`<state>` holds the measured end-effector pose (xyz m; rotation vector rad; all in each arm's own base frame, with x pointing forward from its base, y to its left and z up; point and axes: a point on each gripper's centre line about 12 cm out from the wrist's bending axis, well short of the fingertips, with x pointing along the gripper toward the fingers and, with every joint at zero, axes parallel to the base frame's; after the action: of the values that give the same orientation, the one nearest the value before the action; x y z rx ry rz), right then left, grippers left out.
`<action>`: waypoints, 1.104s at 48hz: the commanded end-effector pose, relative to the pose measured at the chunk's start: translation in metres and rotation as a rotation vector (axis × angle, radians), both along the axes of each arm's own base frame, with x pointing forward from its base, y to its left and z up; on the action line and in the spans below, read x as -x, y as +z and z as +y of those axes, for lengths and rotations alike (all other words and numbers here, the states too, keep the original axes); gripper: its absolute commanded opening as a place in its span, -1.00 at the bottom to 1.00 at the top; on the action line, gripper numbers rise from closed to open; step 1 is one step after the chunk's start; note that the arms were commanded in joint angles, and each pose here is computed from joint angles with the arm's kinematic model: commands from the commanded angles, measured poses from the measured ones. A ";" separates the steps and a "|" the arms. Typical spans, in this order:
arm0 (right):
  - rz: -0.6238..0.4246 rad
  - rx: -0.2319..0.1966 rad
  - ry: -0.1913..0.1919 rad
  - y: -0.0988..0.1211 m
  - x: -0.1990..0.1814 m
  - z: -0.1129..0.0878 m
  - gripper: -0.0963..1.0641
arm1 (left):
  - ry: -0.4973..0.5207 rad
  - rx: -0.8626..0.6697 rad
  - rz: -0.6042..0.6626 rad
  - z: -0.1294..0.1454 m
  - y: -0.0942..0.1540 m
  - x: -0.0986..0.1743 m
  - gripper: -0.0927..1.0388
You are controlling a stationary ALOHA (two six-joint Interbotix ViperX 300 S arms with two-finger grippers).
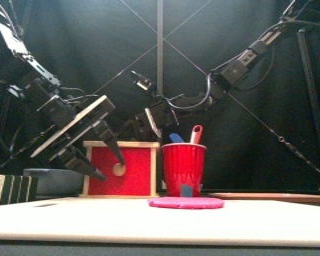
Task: Get the cutter from the drawer then cut the dough then place the extra dough in the bowl
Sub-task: Open the drawer
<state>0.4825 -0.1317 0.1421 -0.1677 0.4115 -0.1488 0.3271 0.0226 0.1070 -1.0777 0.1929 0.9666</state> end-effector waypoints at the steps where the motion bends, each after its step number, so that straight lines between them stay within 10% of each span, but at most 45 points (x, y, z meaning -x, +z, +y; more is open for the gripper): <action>1: 0.024 -0.002 -0.002 -0.003 0.002 0.001 -0.79 | 0.011 -0.005 -0.029 0.004 0.007 -0.010 0.58; 53: 0.049 -0.006 -0.004 -0.009 0.002 0.001 -0.79 | -0.068 0.034 0.024 -0.015 -0.008 -0.008 0.19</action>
<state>0.4826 -0.1312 0.1407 -0.1687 0.4222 -0.1476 0.3343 0.0140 0.0949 -1.0748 0.2608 0.9400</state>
